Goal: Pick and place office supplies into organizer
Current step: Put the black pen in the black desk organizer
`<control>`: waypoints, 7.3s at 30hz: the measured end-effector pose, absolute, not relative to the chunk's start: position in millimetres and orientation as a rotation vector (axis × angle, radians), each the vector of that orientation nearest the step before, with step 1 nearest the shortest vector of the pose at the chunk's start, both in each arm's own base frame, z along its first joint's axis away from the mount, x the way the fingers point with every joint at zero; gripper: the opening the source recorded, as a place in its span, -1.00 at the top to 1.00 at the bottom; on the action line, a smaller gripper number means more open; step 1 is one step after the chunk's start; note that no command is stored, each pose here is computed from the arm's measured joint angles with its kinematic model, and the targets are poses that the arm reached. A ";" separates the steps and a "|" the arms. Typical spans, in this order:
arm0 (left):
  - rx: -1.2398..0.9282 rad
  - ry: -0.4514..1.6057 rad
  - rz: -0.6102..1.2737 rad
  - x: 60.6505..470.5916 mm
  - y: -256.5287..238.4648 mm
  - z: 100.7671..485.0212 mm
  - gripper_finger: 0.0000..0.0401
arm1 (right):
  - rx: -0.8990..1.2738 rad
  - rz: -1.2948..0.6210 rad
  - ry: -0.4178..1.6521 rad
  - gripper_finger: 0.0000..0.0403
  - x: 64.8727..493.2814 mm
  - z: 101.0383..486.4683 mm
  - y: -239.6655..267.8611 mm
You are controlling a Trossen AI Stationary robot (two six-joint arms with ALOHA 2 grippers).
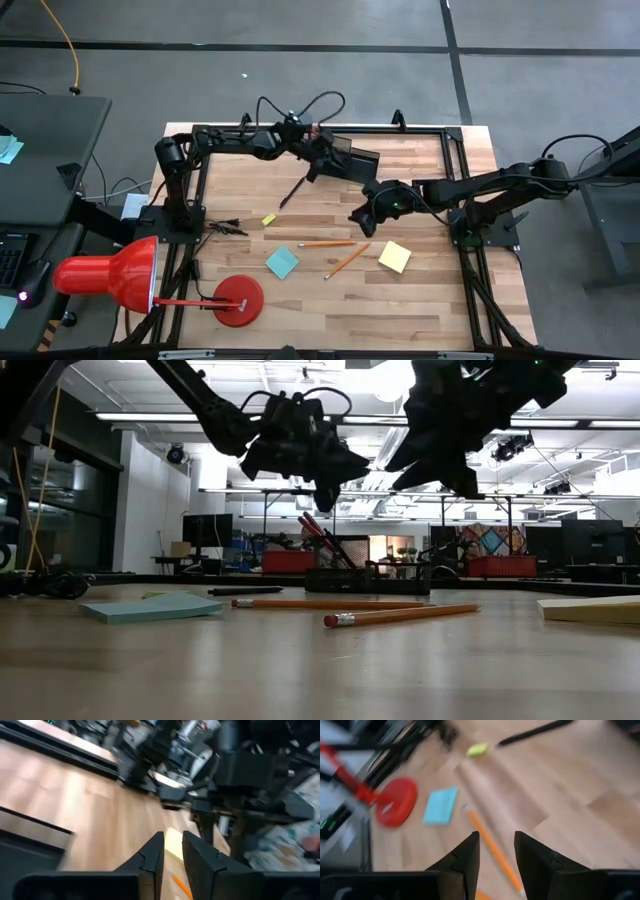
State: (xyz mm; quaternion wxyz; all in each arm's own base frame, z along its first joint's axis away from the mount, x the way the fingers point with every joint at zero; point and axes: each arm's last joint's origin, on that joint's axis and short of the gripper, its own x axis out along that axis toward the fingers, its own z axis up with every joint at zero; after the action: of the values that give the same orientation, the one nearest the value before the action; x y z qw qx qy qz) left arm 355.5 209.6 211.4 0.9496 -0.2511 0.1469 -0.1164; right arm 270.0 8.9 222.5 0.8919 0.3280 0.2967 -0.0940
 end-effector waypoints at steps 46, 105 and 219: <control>-0.301 1.076 0.234 318.5 22.3 241.9 0.93 | 0.280 0.303 0.884 0.44 249.2 205.6 -17.9; -0.681 1.228 0.680 308.2 149.4 165.7 0.44 | 0.271 0.147 0.598 0.44 270.7 226.4 -19.9; -0.314 1.338 0.644 362.9 56.4 145.5 0.71 | 0.618 0.006 0.740 0.44 263.6 216.9 -19.0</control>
State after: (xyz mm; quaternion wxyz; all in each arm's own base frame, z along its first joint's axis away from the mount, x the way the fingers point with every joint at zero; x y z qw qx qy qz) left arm 362.9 56.4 145.5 0.7255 -0.1426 0.6067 0.2920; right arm 263.6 -19.0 216.9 0.8860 0.2972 0.3560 0.0029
